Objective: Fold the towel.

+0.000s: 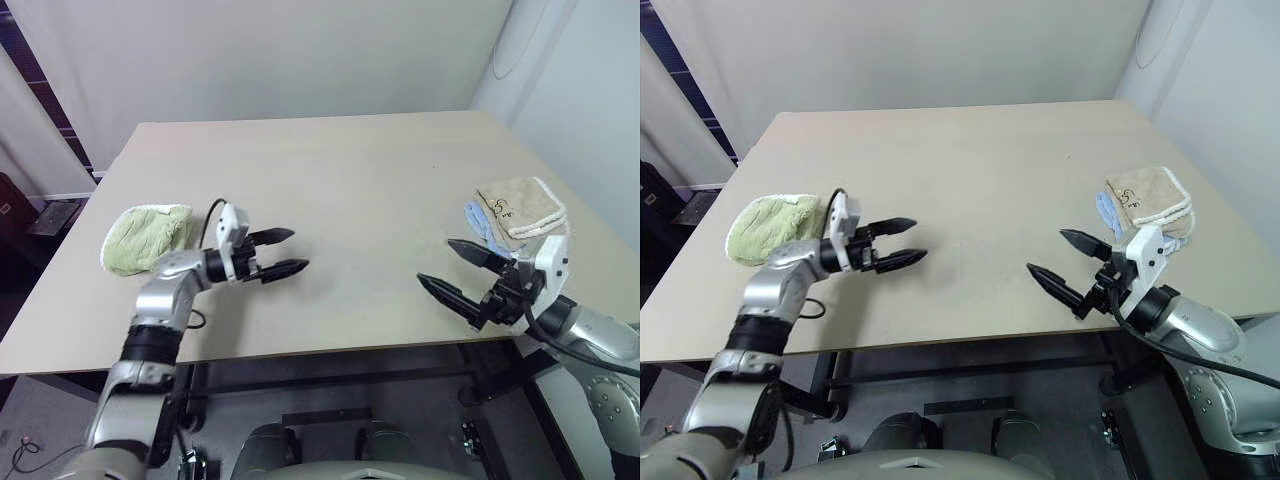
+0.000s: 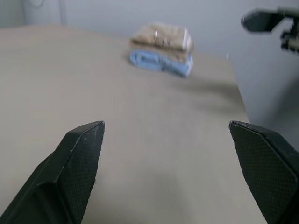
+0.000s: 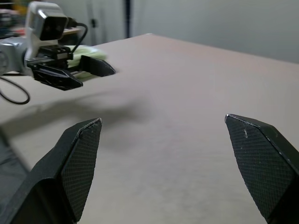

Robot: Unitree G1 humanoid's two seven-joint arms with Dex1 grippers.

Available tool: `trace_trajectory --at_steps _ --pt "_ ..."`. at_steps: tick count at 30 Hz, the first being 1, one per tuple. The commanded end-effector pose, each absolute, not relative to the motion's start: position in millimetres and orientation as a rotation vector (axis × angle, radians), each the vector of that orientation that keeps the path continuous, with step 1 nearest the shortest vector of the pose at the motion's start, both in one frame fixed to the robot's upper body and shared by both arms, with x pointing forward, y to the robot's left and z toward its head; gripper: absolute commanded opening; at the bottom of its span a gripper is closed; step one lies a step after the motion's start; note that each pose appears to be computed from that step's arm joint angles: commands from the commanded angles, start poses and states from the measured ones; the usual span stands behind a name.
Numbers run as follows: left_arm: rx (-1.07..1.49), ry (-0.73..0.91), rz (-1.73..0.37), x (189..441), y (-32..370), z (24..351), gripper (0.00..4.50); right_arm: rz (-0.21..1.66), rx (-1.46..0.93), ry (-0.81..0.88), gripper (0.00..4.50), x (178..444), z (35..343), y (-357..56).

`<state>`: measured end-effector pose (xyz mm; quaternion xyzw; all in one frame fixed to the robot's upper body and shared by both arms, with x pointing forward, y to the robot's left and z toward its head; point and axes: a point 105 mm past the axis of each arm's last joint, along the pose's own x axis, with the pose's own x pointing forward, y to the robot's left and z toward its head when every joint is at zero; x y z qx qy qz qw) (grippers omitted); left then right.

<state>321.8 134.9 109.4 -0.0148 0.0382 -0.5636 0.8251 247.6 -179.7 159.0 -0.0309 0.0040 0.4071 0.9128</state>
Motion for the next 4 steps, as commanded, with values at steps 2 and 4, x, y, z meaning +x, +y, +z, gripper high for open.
trace_trajectory --at_steps 2,4 --pt "0.038 0.017 -1.162 304.7 152.1 131.8 4.5 0.896 -0.082 -0.007 4.43 250.4 164.1 -177.8" --pt "0.043 0.021 -1.133 298.3 155.6 131.9 4.5 0.907 -0.079 -0.007 4.43 254.1 163.6 -178.7"
